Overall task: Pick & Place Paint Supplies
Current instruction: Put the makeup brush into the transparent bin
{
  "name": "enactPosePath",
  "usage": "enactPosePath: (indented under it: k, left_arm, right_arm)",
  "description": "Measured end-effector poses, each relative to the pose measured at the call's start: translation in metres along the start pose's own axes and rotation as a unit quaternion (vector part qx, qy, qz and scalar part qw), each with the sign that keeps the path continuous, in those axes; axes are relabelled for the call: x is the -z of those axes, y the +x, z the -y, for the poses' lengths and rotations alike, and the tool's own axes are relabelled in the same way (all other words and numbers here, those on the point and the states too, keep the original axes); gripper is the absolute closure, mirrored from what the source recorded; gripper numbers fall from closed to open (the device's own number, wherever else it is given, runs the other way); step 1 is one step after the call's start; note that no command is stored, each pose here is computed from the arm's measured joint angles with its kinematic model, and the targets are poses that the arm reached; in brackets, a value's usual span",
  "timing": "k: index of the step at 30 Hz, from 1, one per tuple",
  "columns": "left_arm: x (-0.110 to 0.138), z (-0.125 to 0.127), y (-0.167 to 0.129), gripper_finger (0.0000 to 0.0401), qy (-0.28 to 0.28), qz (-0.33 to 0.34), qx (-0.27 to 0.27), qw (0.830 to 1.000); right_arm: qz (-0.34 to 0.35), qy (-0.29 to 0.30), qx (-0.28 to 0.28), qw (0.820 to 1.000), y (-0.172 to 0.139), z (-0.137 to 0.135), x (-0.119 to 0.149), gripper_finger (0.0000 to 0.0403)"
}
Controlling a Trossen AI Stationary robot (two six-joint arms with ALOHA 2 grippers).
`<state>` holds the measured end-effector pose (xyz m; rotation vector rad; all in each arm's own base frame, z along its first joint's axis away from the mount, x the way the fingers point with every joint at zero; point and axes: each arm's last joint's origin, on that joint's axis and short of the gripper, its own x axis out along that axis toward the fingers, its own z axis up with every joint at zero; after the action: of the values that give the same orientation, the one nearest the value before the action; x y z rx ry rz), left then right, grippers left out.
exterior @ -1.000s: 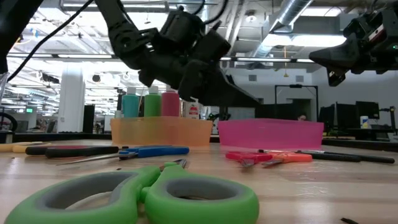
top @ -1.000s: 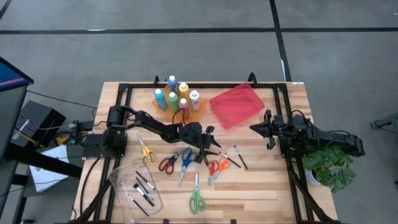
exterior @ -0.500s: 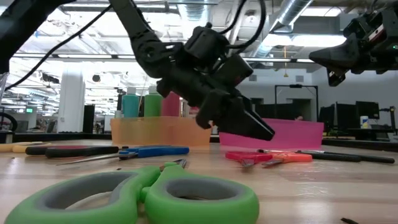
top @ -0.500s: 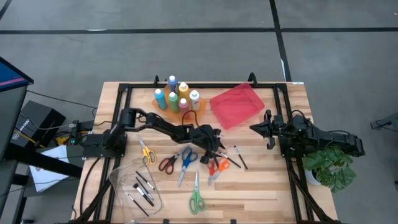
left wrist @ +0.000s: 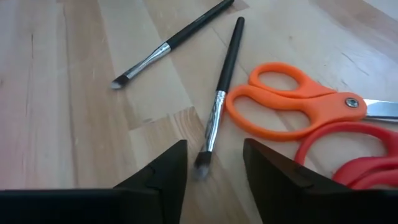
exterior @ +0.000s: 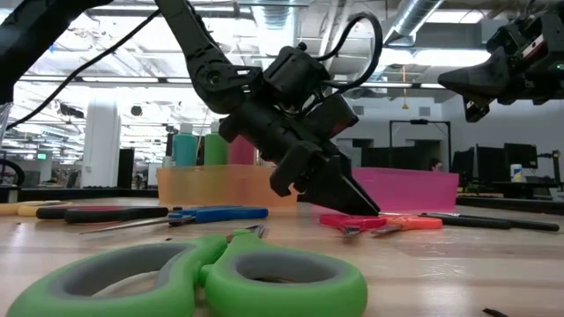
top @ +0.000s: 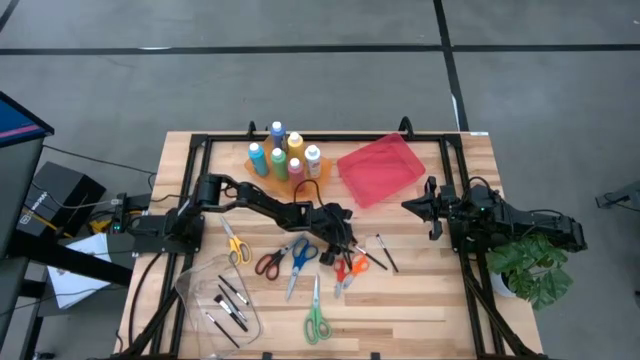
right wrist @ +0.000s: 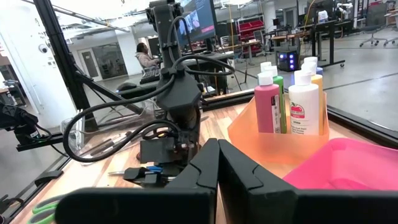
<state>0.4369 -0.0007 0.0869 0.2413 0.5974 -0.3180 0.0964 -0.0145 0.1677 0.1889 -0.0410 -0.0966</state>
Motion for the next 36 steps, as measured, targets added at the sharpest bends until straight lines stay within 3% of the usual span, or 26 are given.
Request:
enactPosePath:
  k: [15,26,32,36]
  left_arm:
    - [0.000,0.000,0.000,0.0390,-0.013,-0.001,-0.008,1.000]
    - [-0.010,0.006,-0.006,0.0398,-0.033,0.002,-0.006,0.999]
    - [-0.046,0.006,-0.040,0.0399,-0.040,0.013,-0.021,0.999]
    - [-0.075,0.013,-0.081,0.0399,-0.038,0.003,-0.016,0.999]
  right_arm:
    - [0.000,0.000,0.000,1.000,0.000,0.000,0.000,0.0403]
    - [0.000,0.000,0.000,1.000,0.000,0.000,0.000,0.0403]
    - [0.000,0.000,0.000,1.000,0.000,0.000,0.000,0.0403]
    - [0.000,0.000,0.000,1.000,0.000,0.000,0.000,0.0403]
